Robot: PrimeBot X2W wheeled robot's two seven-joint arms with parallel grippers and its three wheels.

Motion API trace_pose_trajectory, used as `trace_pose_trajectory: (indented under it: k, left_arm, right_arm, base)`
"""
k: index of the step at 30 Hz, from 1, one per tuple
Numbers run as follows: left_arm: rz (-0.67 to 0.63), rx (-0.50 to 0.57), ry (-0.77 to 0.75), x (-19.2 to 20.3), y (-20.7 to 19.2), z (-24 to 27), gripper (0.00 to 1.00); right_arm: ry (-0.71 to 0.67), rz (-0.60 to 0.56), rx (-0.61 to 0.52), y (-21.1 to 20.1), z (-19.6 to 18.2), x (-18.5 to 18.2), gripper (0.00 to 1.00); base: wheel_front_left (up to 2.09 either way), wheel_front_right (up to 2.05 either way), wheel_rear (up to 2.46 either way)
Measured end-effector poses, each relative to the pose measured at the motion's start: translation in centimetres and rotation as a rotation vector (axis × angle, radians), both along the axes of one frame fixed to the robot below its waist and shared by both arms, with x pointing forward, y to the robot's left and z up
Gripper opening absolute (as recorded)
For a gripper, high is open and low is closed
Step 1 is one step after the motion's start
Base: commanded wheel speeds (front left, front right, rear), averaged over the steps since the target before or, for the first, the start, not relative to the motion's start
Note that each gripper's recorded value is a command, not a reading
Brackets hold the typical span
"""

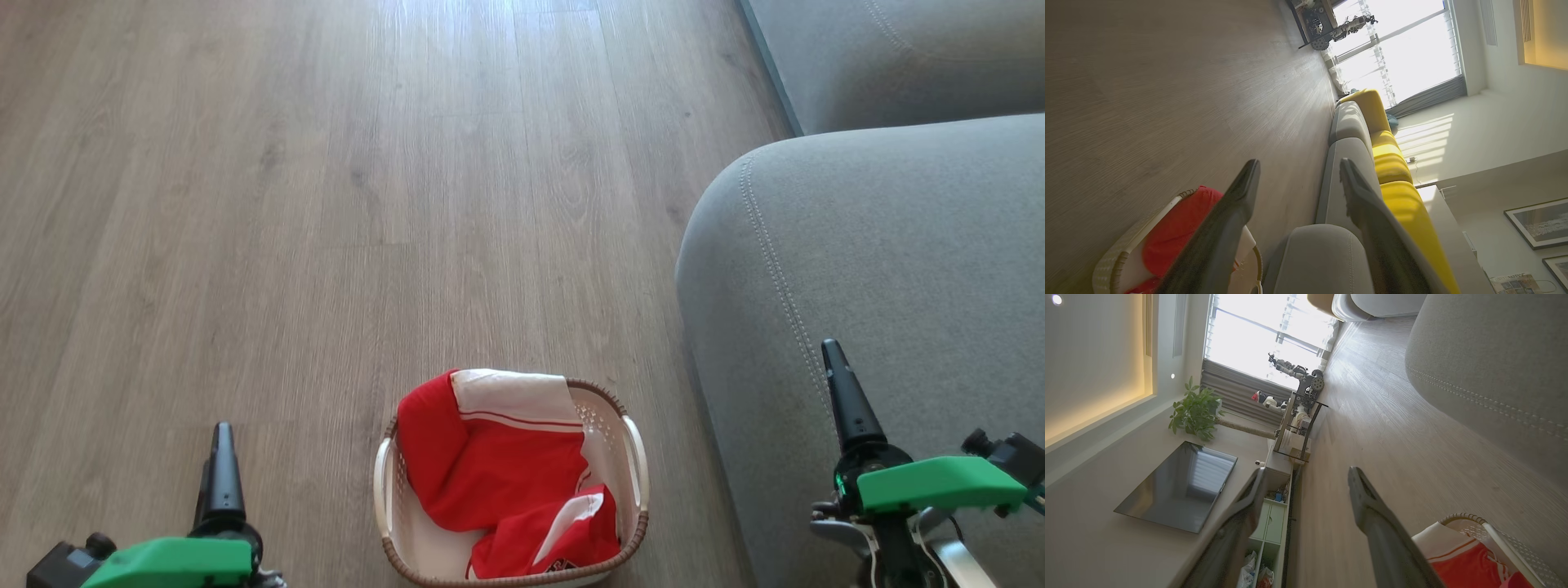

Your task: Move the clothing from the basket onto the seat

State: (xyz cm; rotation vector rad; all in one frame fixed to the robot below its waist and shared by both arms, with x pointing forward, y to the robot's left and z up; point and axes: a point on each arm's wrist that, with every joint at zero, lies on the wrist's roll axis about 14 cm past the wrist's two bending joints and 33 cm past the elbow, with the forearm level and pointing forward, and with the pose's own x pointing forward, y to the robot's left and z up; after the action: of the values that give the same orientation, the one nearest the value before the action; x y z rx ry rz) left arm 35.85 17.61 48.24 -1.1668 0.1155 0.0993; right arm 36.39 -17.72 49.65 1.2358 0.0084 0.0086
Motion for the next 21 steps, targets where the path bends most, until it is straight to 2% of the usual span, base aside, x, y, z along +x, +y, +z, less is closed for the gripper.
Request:
trace_pose_trajectory:
  k: [12,21]
  left_arm:
    - [-0.03,0.223,-0.026,-0.1,-0.6,0.5,1.0]
    - [-0.033,0.338,-0.013,-0.7,-0.5,0.0,1.0]
  right_arm:
    - [-0.053,0.018,-0.189,0.4,0.9,-0.2,1.0]
    - [-0.083,0.031,-0.307,1.0,1.3,-0.2,1.0]
  base:
    - [0.0,0.0,0.0]
    - [0.0,0.0,0.0]
